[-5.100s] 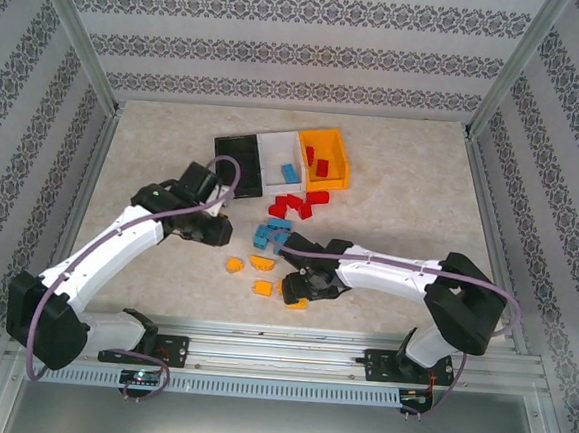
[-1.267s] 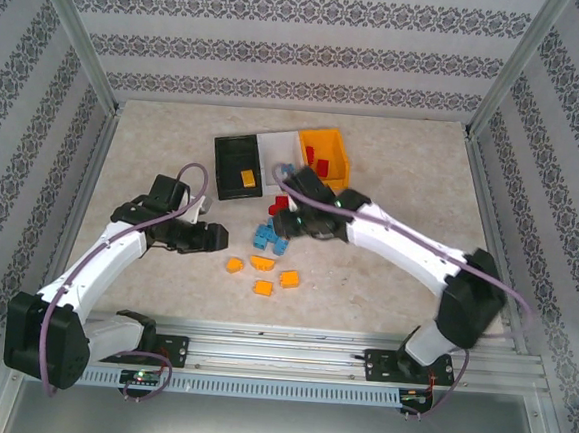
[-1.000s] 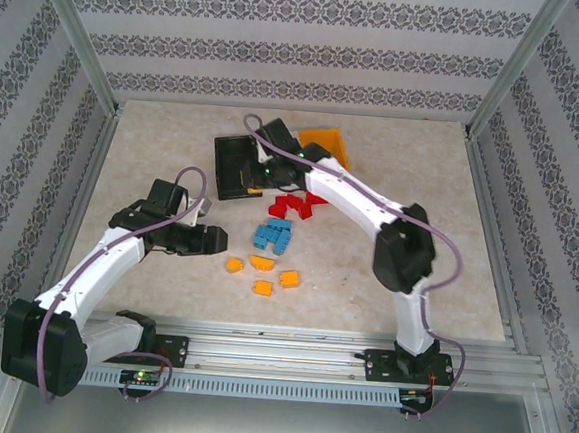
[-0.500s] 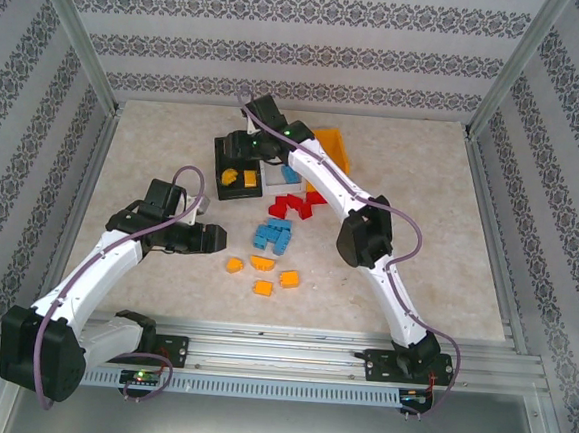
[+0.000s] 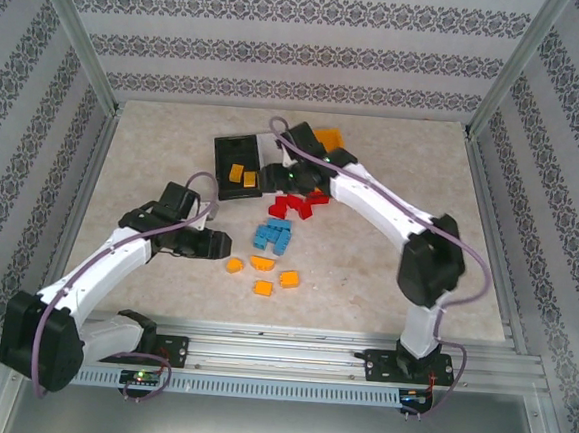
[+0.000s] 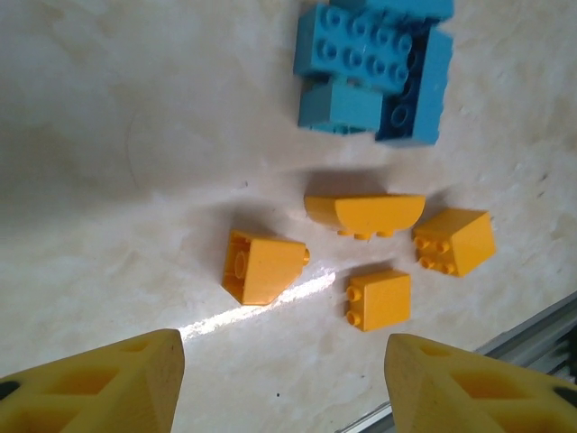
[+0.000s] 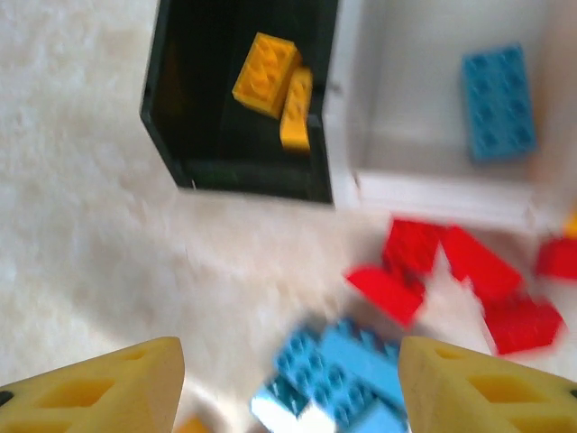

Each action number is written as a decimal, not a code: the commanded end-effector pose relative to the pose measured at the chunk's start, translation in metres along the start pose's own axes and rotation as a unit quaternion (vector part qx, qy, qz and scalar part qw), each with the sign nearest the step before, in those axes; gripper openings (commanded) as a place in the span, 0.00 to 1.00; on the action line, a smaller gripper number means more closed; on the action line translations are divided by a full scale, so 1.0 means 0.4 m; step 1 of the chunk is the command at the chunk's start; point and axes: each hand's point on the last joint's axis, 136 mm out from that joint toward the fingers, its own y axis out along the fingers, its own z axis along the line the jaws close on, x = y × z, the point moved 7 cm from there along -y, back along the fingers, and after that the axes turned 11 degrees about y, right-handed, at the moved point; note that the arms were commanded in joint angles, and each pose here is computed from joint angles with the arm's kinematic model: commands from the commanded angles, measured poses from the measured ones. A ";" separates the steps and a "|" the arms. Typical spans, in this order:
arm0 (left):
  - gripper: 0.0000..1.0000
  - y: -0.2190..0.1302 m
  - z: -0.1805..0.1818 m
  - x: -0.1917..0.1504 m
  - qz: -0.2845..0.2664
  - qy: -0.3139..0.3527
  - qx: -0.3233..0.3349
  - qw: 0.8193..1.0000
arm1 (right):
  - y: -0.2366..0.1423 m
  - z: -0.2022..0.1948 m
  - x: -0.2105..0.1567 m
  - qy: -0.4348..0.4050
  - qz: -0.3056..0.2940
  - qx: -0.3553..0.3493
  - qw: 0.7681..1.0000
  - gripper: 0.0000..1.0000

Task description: Sort the legos into containers by color

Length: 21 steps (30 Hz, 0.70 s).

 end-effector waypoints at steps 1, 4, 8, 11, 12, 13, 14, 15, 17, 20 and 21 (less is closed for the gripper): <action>0.61 0.015 -0.004 -0.005 0.040 0.013 0.063 0.997 | -0.026 -0.036 -0.061 0.013 -0.009 0.004 1.000 0.64; 0.61 0.033 -0.025 -0.006 0.050 0.019 0.075 0.996 | -0.031 -0.079 -0.140 0.017 0.008 -0.012 1.000 0.64; 0.58 0.067 -0.044 -0.009 0.066 0.029 0.077 0.994 | -0.031 -0.129 -0.211 0.033 0.021 -0.020 0.999 0.65; 0.57 0.101 -0.051 -0.014 0.093 0.038 0.077 0.992 | -0.034 -0.149 -0.238 0.039 0.027 -0.020 0.999 0.65; 0.57 0.112 -0.051 -0.015 0.100 0.039 0.078 0.991 | -0.035 -0.153 -0.245 0.038 0.029 -0.019 0.999 0.65; 0.57 0.120 -0.049 -0.016 0.106 0.039 0.081 0.990 | -0.038 -0.156 -0.251 0.039 0.030 -0.020 0.999 0.64; 0.57 0.126 -0.049 -0.013 0.108 0.040 0.082 0.990 | -0.040 -0.159 -0.253 0.039 0.029 -0.019 0.999 0.65; 0.57 0.130 -0.050 -0.011 0.108 0.041 0.084 0.990 | -0.042 -0.161 -0.258 0.037 0.030 -0.020 0.999 0.65; 0.57 0.139 -0.052 -0.006 0.111 0.042 0.085 0.989 | -0.048 -0.167 -0.263 0.038 0.028 -0.022 0.999 0.65; 0.56 0.151 -0.052 -0.002 0.118 0.043 0.091 0.988 | -0.050 -0.174 -0.269 0.037 0.028 -0.023 0.999 0.65; 0.56 0.154 -0.052 -0.003 0.122 0.044 0.092 0.987 | -0.049 -0.176 -0.269 0.036 0.028 -0.023 0.999 0.65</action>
